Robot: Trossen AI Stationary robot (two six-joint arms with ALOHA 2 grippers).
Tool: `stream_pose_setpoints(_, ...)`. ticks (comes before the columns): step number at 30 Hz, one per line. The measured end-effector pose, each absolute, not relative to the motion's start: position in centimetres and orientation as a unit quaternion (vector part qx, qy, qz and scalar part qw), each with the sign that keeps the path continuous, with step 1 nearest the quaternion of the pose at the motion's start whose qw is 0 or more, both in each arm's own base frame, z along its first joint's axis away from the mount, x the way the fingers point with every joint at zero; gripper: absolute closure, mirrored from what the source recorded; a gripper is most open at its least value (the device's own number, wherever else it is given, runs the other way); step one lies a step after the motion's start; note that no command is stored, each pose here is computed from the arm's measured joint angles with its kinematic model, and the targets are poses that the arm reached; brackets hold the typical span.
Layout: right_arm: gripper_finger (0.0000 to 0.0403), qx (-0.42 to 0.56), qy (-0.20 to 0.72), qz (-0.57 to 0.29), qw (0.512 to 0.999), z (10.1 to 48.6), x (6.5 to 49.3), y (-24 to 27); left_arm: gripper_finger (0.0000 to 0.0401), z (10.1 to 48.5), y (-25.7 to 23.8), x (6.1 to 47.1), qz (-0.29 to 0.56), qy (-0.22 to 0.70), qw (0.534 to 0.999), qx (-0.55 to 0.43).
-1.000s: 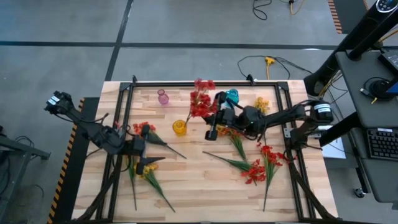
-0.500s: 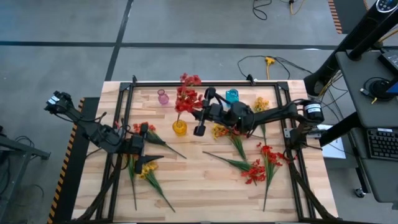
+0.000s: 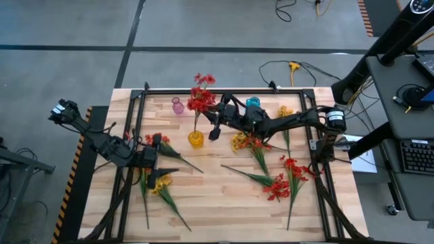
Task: Sort flowers into vase by color
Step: Put the left red flower into the yellow vase
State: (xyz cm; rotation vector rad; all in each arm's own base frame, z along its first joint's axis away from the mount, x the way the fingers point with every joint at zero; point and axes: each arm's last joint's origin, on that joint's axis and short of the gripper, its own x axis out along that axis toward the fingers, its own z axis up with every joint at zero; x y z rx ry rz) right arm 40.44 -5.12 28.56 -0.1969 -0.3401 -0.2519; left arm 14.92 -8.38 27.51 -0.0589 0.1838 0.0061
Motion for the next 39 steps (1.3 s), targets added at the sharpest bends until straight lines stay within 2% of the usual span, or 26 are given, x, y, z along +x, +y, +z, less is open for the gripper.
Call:
stream_pose_setpoints(22, 0.0381, -0.078, -0.13, -0.119, 0.981, 27.4, 40.8, -5.2, 0.0155, 27.5, -8.3, 15.0, 0.03, 0.087, 0.995, -0.023)
stream_pose_setpoints(27, 0.0381, -0.07, -0.116, -0.117, 0.984, 27.1, 40.9, -5.2, 0.0155, 27.9, -8.1, 15.0, 0.064, 0.07, 0.995, -0.025)
stream_pose_setpoints(39, 0.0381, -0.069, -0.094, -0.116, 0.986, 26.7, 41.0, -5.2, 0.0155, 27.9, -7.9, 15.0, 0.083, 0.066, 0.994, -0.024)
